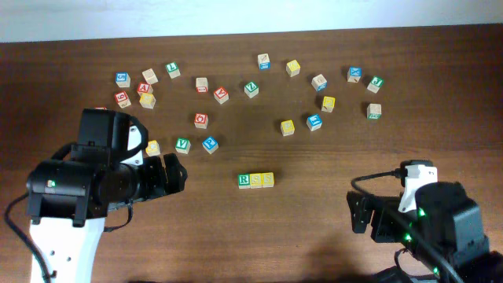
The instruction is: Spell out RSS
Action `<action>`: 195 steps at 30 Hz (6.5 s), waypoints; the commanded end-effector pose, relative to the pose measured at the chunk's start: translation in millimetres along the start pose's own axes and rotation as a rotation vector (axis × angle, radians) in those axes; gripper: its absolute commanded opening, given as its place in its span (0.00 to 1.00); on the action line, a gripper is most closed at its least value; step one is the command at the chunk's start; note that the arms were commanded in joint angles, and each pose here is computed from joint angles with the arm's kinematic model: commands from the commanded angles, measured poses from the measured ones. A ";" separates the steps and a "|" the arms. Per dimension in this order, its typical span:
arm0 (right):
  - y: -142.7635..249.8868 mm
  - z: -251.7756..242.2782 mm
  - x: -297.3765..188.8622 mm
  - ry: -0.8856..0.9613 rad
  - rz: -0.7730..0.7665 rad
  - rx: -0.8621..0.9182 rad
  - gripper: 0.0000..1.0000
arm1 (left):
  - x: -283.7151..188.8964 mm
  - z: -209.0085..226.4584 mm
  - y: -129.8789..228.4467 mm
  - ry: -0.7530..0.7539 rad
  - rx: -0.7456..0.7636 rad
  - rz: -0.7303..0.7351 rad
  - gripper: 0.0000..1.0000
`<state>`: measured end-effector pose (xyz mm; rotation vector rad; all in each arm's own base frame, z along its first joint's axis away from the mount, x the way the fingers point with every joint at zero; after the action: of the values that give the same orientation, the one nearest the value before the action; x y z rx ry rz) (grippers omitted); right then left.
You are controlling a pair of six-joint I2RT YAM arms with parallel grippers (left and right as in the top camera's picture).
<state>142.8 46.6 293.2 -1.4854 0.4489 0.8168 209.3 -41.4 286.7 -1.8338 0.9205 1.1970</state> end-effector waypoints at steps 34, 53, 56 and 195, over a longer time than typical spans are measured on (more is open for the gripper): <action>52.7 -66.7 130.0 0.307 -0.699 -0.200 0.99 | 0.4 2.2 0.0 -0.007 -0.017 -0.005 0.99; 52.7 -62.6 131.1 0.297 -0.695 -0.229 0.98 | 0.3 2.2 0.0 -0.006 -0.017 -0.005 0.99; 53.2 -67.6 130.1 0.318 -0.693 -0.221 0.98 | 0.4 2.2 0.0 -0.007 -0.017 -0.005 0.99; 52.8 -68.3 129.6 0.323 -0.694 -0.219 0.98 | 110.8 78.8 6.4 0.285 0.245 -1.158 0.99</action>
<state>206.4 2.0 160.7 -1.8287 0.0470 0.0747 206.2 4.6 160.3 -1.8514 0.0282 0.0935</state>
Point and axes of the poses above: each gripper's point midway between its finger pads, its own x axis out along the fingers, its own z axis along the line the jaws close on, y = z × x, the point moved 4 cm from there along -x, back along the fingers, and after that the axes turned 15 degrees about -x, right-handed, at the moved point
